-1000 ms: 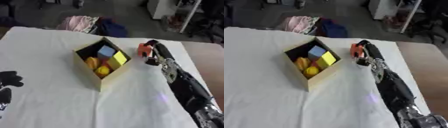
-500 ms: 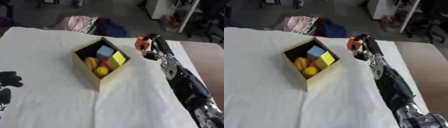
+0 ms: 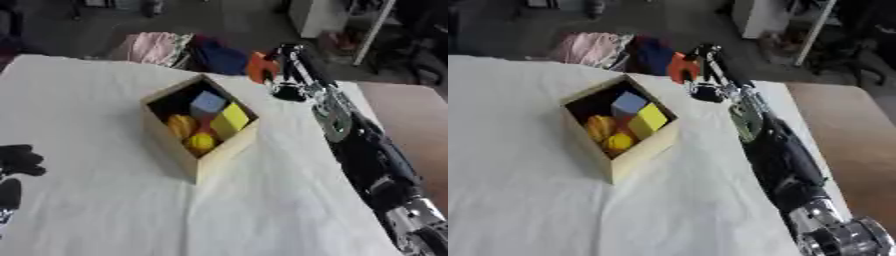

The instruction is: Pick up objects on the table and place them in the box.

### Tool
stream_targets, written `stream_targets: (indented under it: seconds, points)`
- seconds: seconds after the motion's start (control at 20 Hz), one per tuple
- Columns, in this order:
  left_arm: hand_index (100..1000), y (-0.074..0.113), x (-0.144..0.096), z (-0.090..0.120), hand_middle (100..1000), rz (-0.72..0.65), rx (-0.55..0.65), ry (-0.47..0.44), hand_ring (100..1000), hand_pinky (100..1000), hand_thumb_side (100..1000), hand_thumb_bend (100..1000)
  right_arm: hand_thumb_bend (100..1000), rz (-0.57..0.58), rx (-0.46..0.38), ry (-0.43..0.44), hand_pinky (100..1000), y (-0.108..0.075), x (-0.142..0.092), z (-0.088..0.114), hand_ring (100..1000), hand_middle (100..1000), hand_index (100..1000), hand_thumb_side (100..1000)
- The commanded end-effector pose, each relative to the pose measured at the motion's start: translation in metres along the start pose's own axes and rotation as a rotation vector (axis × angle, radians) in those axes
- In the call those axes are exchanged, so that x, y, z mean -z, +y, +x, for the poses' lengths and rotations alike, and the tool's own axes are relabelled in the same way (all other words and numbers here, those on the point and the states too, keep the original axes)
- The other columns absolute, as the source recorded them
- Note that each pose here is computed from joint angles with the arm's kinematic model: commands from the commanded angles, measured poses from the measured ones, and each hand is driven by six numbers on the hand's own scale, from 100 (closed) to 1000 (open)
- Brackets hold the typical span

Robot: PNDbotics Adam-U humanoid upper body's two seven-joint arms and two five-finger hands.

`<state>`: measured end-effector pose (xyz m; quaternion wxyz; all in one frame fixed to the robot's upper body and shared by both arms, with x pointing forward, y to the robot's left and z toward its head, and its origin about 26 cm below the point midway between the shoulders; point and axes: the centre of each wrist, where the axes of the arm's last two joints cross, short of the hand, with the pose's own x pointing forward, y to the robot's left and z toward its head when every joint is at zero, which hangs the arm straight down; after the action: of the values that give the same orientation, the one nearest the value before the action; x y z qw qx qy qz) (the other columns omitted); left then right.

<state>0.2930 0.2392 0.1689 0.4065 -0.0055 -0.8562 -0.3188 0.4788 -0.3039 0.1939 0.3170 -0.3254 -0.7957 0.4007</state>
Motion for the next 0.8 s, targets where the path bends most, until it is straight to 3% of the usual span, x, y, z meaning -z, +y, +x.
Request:
stream_targets:
  seconds: [0.05, 0.3, 0.4, 0.55, 0.6, 0.65, 0.8]
  points:
    - [832, 0.005, 0.001, 0.006, 681, -0.005, 0.014, -0.020, 689, 831, 533, 100, 100, 0.054, 0.005, -0.143, 113, -0.011, 0.020, 0.022, 319, 256, 333, 100]
    - [832, 0.005, 0.001, 0.006, 682, -0.008, 0.012, -0.020, 689, 831, 534, 100, 100, 0.199, 0.007, -0.331, 201, 0.000, 0.033, 0.050, 387, 320, 400, 100]
    - [832, 0.004, 0.001, 0.006, 682, -0.009, 0.011, -0.019, 689, 831, 536, 100, 100, 0.259, 0.003, -0.389, 371, 0.004, 0.035, 0.057, 500, 485, 584, 122]
    - [832, 0.004, 0.000, 0.006, 683, -0.012, 0.010, -0.013, 690, 832, 537, 100, 100, 0.339, -0.019, -0.459, 507, 0.004, 0.036, 0.063, 600, 702, 804, 128]
    - [832, 0.004, 0.000, 0.005, 683, -0.013, 0.010, -0.011, 690, 832, 538, 100, 100, 0.358, -0.024, -0.472, 507, 0.003, 0.036, 0.064, 600, 704, 804, 170]
    - [832, 0.004, 0.000, 0.005, 683, -0.014, 0.009, -0.009, 690, 833, 538, 100, 100, 0.382, -0.034, -0.485, 588, 0.003, 0.036, 0.066, 680, 844, 910, 398]
    - [832, 0.003, -0.002, 0.004, 684, -0.015, 0.007, -0.003, 691, 833, 537, 100, 100, 0.423, -0.068, -0.536, 644, -0.005, 0.037, 0.071, 737, 957, 977, 519]
